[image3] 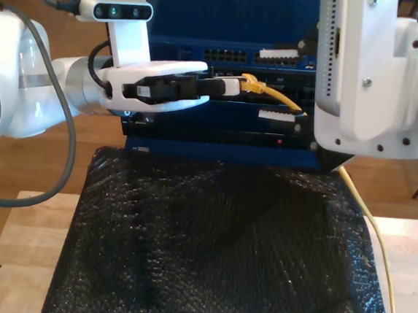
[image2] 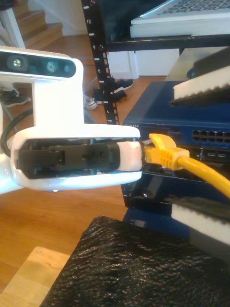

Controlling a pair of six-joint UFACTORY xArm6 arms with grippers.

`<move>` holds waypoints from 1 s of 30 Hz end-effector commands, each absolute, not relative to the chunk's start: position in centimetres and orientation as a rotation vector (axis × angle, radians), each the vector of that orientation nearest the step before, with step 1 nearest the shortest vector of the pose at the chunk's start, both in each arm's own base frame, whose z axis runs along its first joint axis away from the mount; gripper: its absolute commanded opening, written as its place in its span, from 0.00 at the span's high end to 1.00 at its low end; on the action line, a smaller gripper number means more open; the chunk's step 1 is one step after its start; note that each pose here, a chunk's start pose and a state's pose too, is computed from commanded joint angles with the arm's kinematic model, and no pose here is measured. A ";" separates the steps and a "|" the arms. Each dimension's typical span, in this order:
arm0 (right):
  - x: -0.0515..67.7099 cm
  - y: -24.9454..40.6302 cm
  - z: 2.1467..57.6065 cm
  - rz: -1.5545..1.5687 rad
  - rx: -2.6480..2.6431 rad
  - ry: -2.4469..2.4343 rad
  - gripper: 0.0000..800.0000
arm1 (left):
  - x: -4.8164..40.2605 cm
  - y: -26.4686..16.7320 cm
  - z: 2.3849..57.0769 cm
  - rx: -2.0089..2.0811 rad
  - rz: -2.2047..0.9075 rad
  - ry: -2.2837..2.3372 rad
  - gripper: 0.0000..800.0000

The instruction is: Grab the cable and plug it in

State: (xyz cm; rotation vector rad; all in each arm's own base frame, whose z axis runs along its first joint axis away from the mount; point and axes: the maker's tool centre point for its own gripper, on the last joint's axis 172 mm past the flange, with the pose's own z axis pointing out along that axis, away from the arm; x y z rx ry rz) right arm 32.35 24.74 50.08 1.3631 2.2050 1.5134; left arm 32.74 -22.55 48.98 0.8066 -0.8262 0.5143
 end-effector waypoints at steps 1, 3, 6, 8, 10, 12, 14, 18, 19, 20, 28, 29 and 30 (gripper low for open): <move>32.4 24.7 49.9 1.512 1.365 2.206 0.47 | 32.7 -22.5 48.9 0.806 0.515 -0.825 0.99; 32.4 24.7 49.8 1.510 1.366 2.207 0.47 | 32.7 -22.6 49.0 0.807 0.514 -0.825 0.99; 32.4 24.7 49.8 1.511 1.366 2.205 0.47 | 32.7 -22.6 48.9 0.809 0.509 -0.821 0.99; 32.3 24.7 49.9 1.513 1.361 2.206 0.47 | 32.7 -22.6 48.9 0.813 0.498 -0.816 0.99; 32.2 24.8 49.8 1.511 1.357 2.210 0.47 | 32.7 -22.6 48.8 0.816 0.492 -0.813 0.99; 32.1 24.9 49.9 1.512 1.339 2.215 0.47 | 32.7 -22.6 48.8 0.816 0.491 -0.812 0.99; 31.9 25.2 50.0 1.517 1.322 2.222 0.48 | 32.7 -22.6 48.8 0.817 0.490 -0.812 0.99; 31.9 25.4 49.8 1.521 1.317 2.220 0.49 | 32.6 -22.6 48.7 0.818 0.487 -0.812 0.99; 31.9 25.5 49.6 1.519 1.318 2.224 0.49 | 32.6 -22.6 48.7 0.818 0.487 -0.812 0.99; 31.9 25.5 49.6 1.519 1.318 2.224 0.49 | 32.6 -22.6 48.7 0.818 0.487 -0.812 0.99; 31.9 25.5 49.6 1.520 1.317 2.223 0.53 | 32.6 -22.6 48.7 0.819 0.486 -0.813 0.99; 31.9 25.5 49.7 1.521 1.317 2.221 0.53 | 32.6 -22.6 48.7 0.819 0.486 -0.813 0.99; 32.0 25.4 49.7 1.522 1.317 2.219 0.55 | 32.6 -22.6 48.7 0.819 0.486 -0.813 0.99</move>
